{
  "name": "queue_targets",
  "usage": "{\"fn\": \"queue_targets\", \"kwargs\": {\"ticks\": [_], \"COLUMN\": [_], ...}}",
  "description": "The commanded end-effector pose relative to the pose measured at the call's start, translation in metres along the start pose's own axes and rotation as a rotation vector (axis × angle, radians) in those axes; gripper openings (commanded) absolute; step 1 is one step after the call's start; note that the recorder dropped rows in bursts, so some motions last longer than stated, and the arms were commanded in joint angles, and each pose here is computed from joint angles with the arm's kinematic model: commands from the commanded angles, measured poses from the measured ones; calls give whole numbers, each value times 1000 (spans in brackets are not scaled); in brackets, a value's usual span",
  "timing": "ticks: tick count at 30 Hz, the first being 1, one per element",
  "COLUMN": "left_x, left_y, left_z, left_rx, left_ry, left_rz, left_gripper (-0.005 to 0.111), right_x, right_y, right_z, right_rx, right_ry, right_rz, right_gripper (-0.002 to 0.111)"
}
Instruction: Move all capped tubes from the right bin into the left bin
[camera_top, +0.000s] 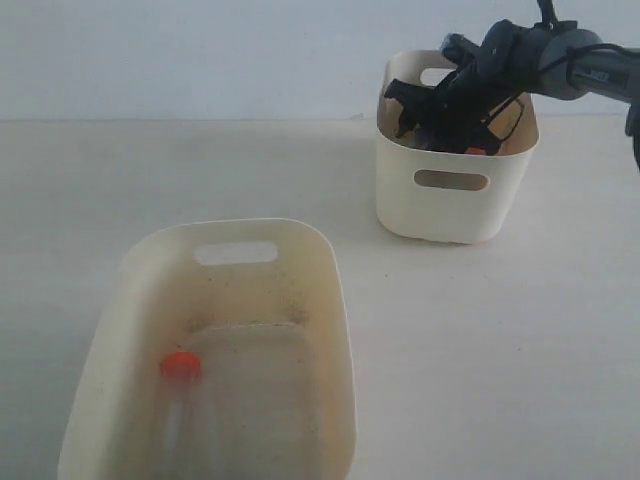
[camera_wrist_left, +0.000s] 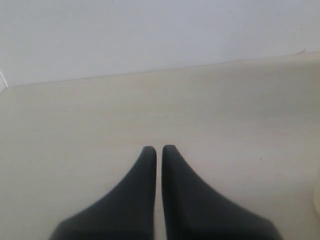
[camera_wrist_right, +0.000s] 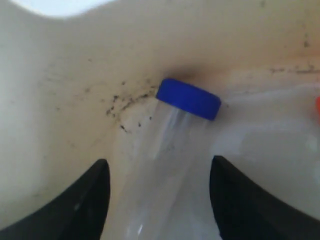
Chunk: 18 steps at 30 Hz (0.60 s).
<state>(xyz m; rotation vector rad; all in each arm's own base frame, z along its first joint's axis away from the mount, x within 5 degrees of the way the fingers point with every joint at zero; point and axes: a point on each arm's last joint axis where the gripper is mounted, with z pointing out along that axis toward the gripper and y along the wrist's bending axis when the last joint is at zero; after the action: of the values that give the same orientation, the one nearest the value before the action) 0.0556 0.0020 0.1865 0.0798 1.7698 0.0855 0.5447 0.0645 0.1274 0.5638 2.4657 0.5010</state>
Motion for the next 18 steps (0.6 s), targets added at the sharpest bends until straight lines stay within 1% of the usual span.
{"fn": "queue_targets", "kwargs": {"ticks": [1,6,7,9,12,16,18], "left_x": [-3,-3,-3,-3,-3,-3,-3], "left_y": [0,0,0,0,0,0,0], "left_z": [-1,-1,-1,-1,-1,-1,-1], "left_rx": [1,1,1,1,1,1,1], "left_ry": [-21,-21,-21,-21,-21,-21,-21], "left_rz": [-18,-18,-18,-18,-18,-18,-18], "left_gripper": [4,4,4,4,4,4,4], "right_x": [9,15,15,16,18,21,21], "right_y": [1,-3,-4,-5,-8,-11,-11], "right_z": [11,18,17,17,17,16,14], "right_rx": [10,32,41,58,89,119,125], "right_ry": [13,37,43,55,82,116,127], "right_rz": [-13,-30,-39,-57,-82,-103,-106], "right_gripper": [57,56,55,45,25,1,0]}}
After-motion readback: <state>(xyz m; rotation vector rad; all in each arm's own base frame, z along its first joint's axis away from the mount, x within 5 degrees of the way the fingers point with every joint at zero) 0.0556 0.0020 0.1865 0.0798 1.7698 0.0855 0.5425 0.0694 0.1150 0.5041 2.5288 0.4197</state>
